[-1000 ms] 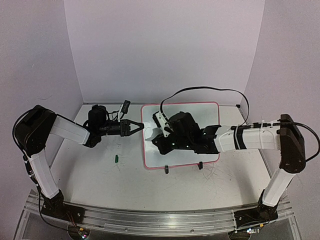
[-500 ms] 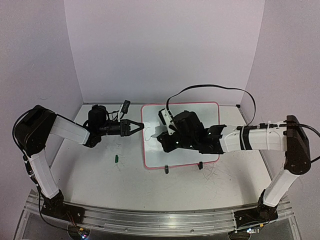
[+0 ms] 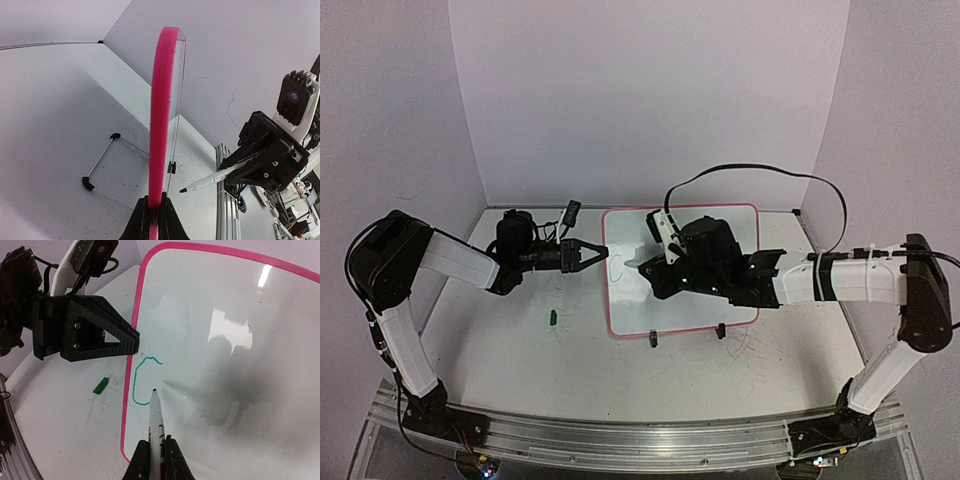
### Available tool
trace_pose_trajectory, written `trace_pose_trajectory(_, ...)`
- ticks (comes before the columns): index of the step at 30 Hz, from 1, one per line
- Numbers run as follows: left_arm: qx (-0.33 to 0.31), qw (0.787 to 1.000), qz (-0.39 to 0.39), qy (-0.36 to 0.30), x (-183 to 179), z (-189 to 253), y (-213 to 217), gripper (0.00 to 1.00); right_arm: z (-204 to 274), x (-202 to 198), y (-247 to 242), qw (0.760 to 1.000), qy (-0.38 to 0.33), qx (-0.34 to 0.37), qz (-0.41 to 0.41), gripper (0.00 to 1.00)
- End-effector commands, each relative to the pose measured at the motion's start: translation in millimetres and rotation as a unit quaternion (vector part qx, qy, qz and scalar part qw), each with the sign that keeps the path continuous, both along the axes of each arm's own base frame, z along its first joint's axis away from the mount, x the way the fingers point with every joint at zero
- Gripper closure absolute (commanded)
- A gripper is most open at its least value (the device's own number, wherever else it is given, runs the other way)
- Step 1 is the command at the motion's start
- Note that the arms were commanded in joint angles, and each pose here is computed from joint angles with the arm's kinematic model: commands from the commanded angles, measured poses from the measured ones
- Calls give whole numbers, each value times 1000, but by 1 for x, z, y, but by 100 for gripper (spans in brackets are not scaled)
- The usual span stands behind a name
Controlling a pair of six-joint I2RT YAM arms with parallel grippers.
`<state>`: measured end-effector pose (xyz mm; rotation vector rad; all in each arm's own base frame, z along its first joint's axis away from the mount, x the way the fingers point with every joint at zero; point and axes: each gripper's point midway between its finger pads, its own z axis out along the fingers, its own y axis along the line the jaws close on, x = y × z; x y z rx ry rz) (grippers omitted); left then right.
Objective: Write a sentence on the whiteboard
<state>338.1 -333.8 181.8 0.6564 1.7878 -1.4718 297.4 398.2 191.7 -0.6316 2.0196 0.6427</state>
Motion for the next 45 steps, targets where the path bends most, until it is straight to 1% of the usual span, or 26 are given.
trace_pose_trajectory(1, -14, 999, -20, -22, -13, 19, -4, 100, 10, 6, 5, 1000, -14, 11, -2, 100)
trace_pose_trajectory(25, -14, 999, -23, -20, -13, 18, -5, 100, -3, 16, 8, 1000, -6, -8, -19, 100)
trace_pose_trajectory(45, -16, 999, -23, -22, -13, 21, -5, 100, -25, 8, 0, 999, 21, -31, -18, 100)
